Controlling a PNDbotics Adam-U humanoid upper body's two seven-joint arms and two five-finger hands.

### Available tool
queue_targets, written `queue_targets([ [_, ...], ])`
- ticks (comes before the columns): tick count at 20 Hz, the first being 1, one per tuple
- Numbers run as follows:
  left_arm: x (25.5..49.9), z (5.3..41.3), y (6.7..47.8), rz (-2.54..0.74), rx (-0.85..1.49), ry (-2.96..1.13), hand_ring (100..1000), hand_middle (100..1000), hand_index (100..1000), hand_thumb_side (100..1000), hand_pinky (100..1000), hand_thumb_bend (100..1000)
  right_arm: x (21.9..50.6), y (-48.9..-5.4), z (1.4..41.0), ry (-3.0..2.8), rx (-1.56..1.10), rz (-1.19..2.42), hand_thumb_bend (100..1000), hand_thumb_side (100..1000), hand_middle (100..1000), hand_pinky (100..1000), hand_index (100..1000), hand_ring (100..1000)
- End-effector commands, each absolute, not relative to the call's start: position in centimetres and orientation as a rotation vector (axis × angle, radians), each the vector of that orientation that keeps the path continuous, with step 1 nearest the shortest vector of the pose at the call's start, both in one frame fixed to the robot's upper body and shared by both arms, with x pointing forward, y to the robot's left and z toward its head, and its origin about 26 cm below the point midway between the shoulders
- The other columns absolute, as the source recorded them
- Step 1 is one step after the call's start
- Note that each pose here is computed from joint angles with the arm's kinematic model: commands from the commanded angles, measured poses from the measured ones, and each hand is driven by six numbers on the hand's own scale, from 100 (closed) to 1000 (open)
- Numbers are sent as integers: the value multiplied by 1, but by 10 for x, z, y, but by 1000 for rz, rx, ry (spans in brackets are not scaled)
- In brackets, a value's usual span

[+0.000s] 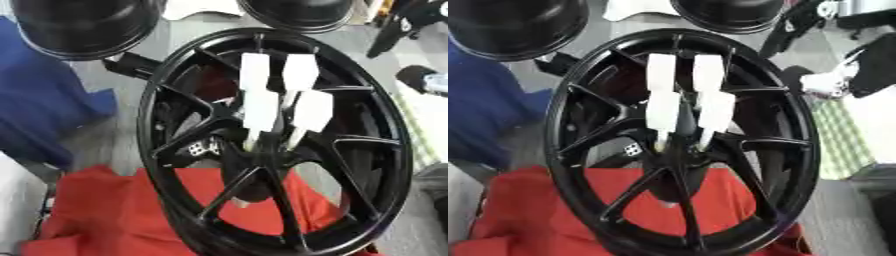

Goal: Pull the pin out of the wheel hub.

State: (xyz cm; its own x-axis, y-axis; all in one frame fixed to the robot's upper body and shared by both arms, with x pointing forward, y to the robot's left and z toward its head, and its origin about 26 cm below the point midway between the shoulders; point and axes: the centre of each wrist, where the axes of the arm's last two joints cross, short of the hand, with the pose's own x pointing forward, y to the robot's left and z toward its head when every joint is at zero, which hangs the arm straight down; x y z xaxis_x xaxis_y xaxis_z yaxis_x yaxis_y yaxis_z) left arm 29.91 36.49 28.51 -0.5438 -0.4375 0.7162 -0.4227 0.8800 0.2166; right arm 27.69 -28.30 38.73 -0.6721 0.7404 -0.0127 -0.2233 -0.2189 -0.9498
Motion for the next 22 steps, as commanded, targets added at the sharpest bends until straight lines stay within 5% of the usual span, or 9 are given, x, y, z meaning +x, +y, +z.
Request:
queue_targets([
  [1,296,299,365,-58,644,-2244,747,807,852,680,717,628,270,-281,399,-1422,-693,1958,100,586,798,896,849,848],
  [10,296,300,364,-64,637,-2246,748,807,852,680,716,626,271,-273,398,-1481,-707,1906,118,522,813,886,853,858],
  [14,296,300,364,-65,633,-2246,749,808,851,681,716,625,276,-269,394,-1506,-675,1873,179,417,834,897,873,884],
  [22,297,300,363,-67,628,-2246,750,808,851,682,716,622,291,-266,388,-1532,-691,1747,146,210,825,902,868,890],
])
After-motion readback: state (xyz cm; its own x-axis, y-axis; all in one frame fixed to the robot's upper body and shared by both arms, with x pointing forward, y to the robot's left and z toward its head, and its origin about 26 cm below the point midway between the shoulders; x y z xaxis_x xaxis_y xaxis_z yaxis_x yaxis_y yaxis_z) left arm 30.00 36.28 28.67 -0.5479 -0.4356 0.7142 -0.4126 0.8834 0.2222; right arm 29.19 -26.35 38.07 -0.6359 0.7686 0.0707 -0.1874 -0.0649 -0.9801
